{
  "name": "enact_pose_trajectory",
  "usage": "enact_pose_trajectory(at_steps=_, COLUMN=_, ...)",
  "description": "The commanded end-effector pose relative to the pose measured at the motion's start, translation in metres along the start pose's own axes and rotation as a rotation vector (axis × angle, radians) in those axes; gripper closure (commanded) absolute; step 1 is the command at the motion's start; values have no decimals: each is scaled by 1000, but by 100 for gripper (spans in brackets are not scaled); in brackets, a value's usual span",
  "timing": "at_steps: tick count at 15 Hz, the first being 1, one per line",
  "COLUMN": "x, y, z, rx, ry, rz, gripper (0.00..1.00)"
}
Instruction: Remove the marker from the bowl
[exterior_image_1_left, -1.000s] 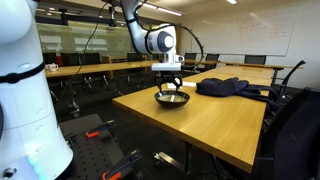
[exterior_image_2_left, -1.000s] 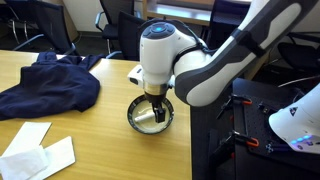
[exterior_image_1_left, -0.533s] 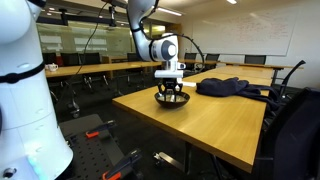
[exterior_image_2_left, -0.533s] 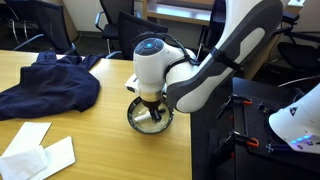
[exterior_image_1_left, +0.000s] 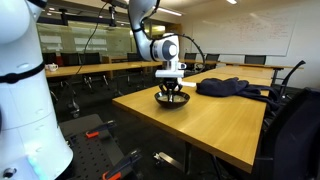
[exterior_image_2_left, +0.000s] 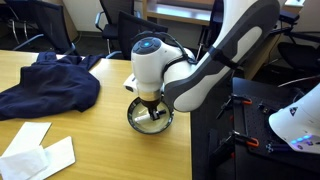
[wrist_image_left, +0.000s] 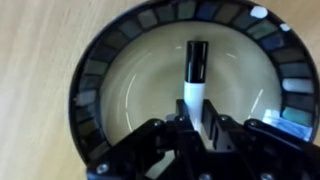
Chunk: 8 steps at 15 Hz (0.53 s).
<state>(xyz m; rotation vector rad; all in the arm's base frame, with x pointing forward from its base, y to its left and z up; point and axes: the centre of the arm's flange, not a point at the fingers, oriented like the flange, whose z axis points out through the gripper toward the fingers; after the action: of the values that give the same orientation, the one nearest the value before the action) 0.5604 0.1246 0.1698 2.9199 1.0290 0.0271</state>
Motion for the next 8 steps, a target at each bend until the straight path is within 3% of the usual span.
enact_pose_trajectory(at_steps=1, x=-6, y=1, z=-27, rx=17, ry=-6, rz=31, gripper=95)
enact_pose_trajectory(at_steps=4, x=-19, y=14, z=-58, rx=-14, ry=47, rz=95, gripper=95)
enact_pose_trajectory(at_steps=8, x=-51, y=63, z=-79, rx=-81, ry=71, rz=267, gripper=95)
